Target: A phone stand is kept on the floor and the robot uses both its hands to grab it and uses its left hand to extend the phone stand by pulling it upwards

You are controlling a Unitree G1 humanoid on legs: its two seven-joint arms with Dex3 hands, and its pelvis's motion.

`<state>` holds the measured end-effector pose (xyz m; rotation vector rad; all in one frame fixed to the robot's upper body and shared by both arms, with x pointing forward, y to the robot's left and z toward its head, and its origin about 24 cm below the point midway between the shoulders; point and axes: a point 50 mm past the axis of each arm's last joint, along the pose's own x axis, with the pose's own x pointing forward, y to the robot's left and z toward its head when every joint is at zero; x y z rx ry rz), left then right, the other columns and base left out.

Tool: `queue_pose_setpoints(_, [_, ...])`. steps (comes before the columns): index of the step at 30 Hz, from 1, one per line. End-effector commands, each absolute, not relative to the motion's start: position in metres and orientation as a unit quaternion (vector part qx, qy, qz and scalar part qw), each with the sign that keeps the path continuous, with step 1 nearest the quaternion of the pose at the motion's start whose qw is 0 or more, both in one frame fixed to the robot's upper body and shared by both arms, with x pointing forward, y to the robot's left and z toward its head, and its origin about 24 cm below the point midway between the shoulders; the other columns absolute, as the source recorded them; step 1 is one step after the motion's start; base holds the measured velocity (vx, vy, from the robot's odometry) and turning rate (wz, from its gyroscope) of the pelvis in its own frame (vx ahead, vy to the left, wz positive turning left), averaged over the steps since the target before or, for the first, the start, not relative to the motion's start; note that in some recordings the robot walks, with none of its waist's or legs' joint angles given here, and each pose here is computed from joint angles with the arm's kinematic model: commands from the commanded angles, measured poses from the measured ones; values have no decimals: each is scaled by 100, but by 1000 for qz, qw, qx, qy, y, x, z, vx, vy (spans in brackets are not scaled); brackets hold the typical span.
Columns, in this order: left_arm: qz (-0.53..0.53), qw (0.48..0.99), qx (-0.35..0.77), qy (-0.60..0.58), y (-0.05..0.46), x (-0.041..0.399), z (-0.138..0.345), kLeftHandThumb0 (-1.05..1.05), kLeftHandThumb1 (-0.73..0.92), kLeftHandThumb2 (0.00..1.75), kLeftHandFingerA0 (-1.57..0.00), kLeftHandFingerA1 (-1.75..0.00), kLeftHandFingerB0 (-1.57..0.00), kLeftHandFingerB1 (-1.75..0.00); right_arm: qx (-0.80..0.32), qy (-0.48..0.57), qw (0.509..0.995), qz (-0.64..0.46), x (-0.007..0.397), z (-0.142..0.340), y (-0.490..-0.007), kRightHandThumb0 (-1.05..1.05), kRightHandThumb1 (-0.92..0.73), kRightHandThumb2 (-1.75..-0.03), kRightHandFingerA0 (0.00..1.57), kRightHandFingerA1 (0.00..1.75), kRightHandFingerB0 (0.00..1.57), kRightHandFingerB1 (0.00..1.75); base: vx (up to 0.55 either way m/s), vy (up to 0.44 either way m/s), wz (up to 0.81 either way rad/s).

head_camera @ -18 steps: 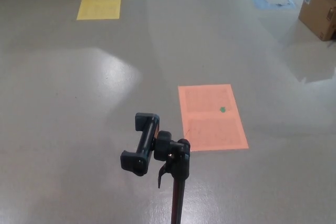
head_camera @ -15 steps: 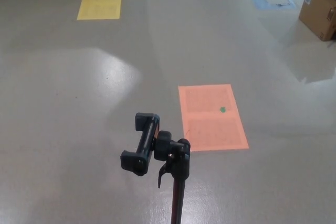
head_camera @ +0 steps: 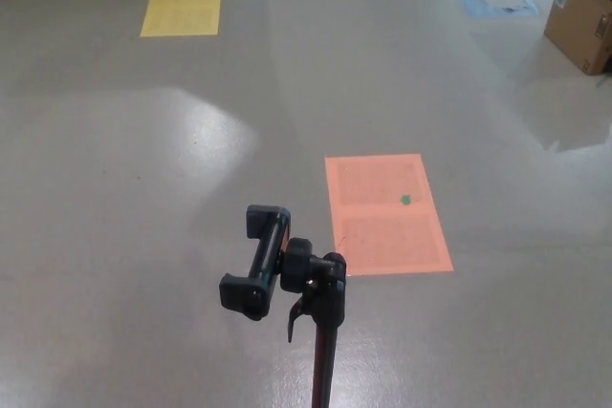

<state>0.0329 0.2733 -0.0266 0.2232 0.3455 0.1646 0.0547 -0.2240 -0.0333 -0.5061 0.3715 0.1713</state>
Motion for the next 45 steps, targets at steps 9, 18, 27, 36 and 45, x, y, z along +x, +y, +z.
queue_pose_setpoints(9, [63, 985, 157, 7, 276, 90, 15, -73, 77, 63, -29, -32, -27, -30, -241, 72, 962, 103, 112, -10, -216, -99, -73, -99, 0, 7, 0, 0, 0, 0, 0])
queue_pose_setpoints(18, [32, 982, 180, -48, 265, 126, 17, -75, 77, 63, -30, -31, -27, -31, -236, 44, 964, 116, 141, -9, -201, -103, -74, -103, 0, 11, 0, 0, 0, 0, 0])
queue_pose_setpoints(27, [-1, 981, 177, -75, 237, 156, 21, -74, 76, 63, -34, -32, -30, -32, -247, 29, 958, 139, 168, -13, -178, -94, -72, -106, 0, 23, 0, 10, 0, 0, 0])
queue_pose_setpoints(36, [-48, 983, 163, -76, 200, 173, 21, -76, 77, 63, -28, -30, -22, -29, -248, 40, 955, 160, 194, -20, -149, -103, -73, -104, 1, 26, 0, 4, 0, 0, 0])
queue_pose_setpoints(45, [-80, 983, 147, -71, 174, 174, 19, -79, 77, 63, -25, -30, -19, -28, -266, 65, 947, 168, 212, -31, -131, -100, -73, -109, 0, 29, 0, 10, 0, 0, 0])
